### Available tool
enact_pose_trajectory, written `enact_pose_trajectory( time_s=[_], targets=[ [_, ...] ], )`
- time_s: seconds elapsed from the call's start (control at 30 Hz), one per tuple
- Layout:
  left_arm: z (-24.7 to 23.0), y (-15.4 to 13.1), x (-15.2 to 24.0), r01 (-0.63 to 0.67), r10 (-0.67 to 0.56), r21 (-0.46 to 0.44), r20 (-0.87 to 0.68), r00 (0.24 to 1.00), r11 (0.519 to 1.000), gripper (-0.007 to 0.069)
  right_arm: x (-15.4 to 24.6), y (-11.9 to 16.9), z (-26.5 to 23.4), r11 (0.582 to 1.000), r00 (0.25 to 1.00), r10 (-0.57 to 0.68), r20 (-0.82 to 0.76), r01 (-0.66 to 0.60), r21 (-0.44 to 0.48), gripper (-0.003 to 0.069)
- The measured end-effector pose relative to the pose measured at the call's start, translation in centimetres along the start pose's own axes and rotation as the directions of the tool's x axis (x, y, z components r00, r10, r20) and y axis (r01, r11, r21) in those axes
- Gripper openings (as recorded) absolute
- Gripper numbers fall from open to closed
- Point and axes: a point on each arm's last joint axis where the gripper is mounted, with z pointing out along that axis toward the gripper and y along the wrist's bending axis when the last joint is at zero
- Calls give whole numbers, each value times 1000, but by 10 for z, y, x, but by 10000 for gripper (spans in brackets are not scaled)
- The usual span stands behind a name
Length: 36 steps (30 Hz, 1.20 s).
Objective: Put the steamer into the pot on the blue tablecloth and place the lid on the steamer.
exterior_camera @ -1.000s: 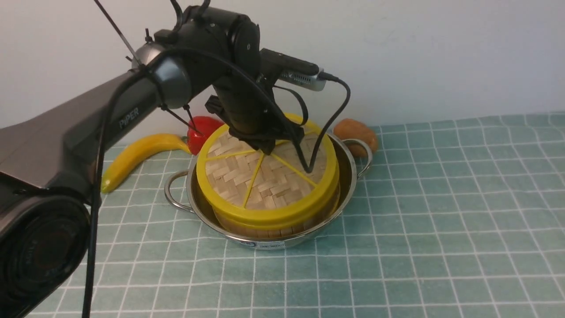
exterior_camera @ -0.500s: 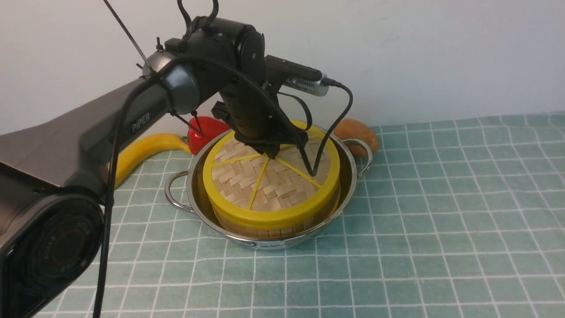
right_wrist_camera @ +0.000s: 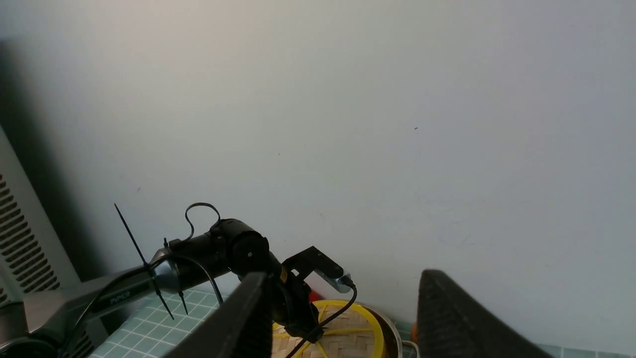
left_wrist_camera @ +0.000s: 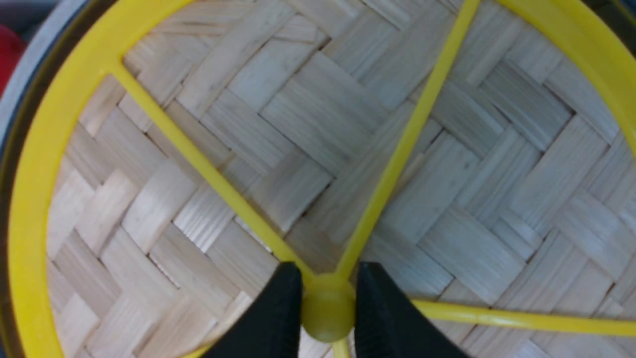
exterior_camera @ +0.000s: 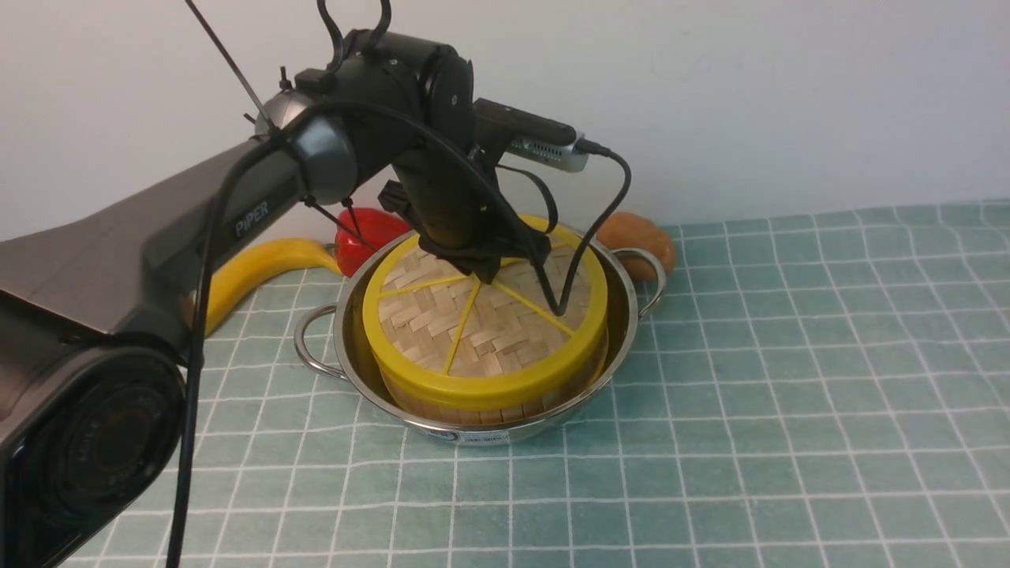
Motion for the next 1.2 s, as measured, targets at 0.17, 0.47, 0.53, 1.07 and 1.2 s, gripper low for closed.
enact_pose_trajectory(
  time_s=[0.17, 0.47, 0.53, 1.07, 1.2],
  targets=[
    [-2, 0, -4, -2, 2, -2, 33, 999, 1000, 428, 0, 0, 0, 1000, 1000, 2, 0, -2, -1, 398],
    [-147, 12, -19, 59, -43, -38, 333, 942, 998, 652, 0, 0, 0, 1000, 1000, -13, 0, 13, -1, 398],
    [-186, 15, -12, 66, -39, -53, 403, 914, 996, 585, 0, 0, 0, 999, 999, -39, 0, 38, -1, 398],
    [-385, 24, 160, 146, -9, -165, 633, 774, 975, -23, 88, -41, 36, 945, 935, -242, -260, 288, 157, 97],
    [-370, 17, 222, 127, 0, -154, 636, 771, 980, -23, 139, -57, 47, 937, 929, -271, -251, 314, 152, -1]
  ],
)
